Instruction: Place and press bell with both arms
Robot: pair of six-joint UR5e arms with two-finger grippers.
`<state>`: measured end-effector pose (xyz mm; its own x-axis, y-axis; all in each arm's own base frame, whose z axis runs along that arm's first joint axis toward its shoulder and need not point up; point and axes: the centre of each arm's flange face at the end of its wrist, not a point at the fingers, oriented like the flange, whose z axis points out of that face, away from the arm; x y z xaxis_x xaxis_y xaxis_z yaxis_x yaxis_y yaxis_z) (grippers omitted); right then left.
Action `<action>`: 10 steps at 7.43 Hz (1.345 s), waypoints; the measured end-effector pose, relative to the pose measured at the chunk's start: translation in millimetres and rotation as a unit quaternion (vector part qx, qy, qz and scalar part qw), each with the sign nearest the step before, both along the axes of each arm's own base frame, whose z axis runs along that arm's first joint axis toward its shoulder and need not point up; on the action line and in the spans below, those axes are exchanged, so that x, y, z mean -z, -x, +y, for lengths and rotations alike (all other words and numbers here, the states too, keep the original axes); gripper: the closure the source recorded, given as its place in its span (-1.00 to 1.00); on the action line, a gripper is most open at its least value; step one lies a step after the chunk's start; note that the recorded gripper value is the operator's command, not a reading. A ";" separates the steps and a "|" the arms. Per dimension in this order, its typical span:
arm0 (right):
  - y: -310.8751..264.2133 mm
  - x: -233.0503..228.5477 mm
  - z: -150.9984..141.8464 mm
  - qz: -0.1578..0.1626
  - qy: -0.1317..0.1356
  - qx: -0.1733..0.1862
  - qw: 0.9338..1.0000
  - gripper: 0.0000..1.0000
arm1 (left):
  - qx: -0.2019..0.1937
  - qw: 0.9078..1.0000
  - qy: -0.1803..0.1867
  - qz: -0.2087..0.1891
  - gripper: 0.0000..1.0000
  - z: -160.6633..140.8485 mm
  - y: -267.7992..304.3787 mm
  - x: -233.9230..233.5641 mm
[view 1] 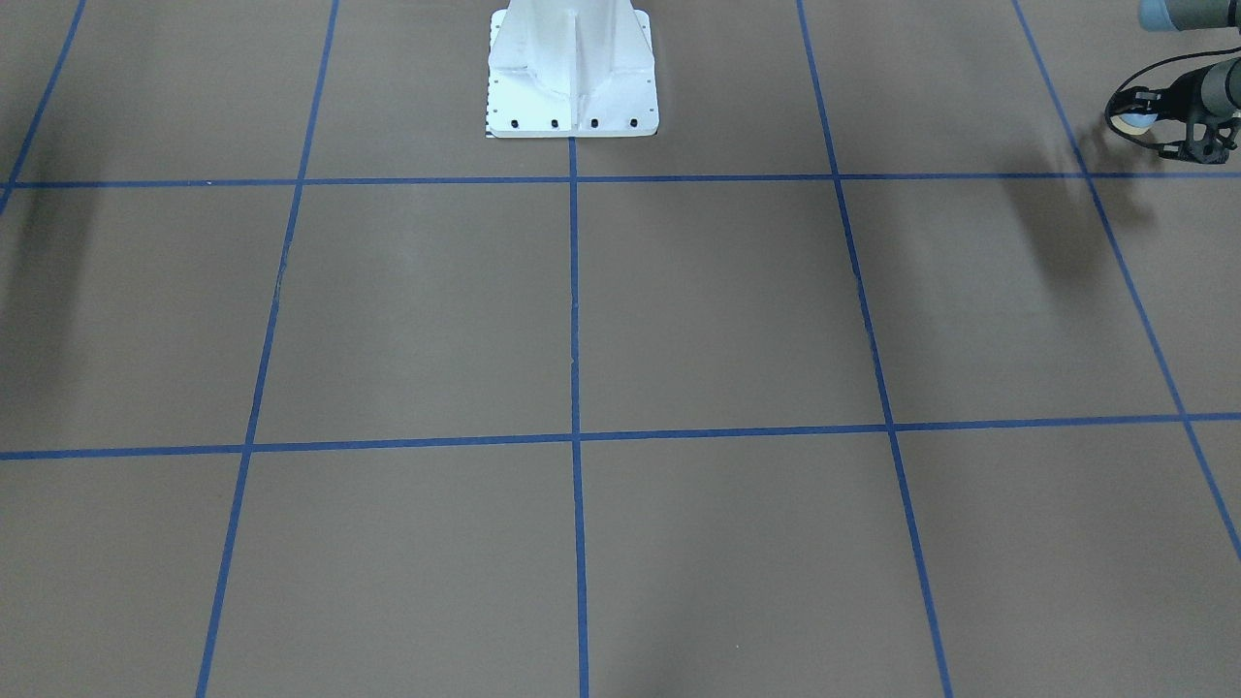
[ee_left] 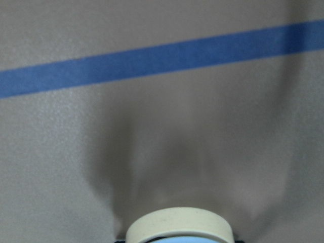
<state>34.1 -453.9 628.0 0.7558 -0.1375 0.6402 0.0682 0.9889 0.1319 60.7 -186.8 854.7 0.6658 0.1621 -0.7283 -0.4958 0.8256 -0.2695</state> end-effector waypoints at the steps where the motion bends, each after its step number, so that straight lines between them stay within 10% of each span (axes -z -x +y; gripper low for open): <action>1: -0.1 0.9 1.9 -0.001 -0.001 0.000 1.000 -1.00 | 0.000 1.000 -0.007 0.005 0.68 0.8 0.5 2.1; 6: 1.2 2.9 4.7 -0.010 -0.001 0.001 1.000 -1.00 | 0.035 0.997 -0.050 0.036 0.93 -2.9 1.6 80.1; 10: 1.4 4.0 4.8 -0.012 -0.001 0.001 1.000 -1.00 | 0.126 0.988 -0.078 0.044 1.00 -117.0 -28.7 137.8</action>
<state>32.7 -449.1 624.0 0.7400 -0.1401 0.6578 0.0674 0.9886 0.1347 89.4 -303.7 716.8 0.6339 0.1142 -0.7649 -0.2855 0.9537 -0.0943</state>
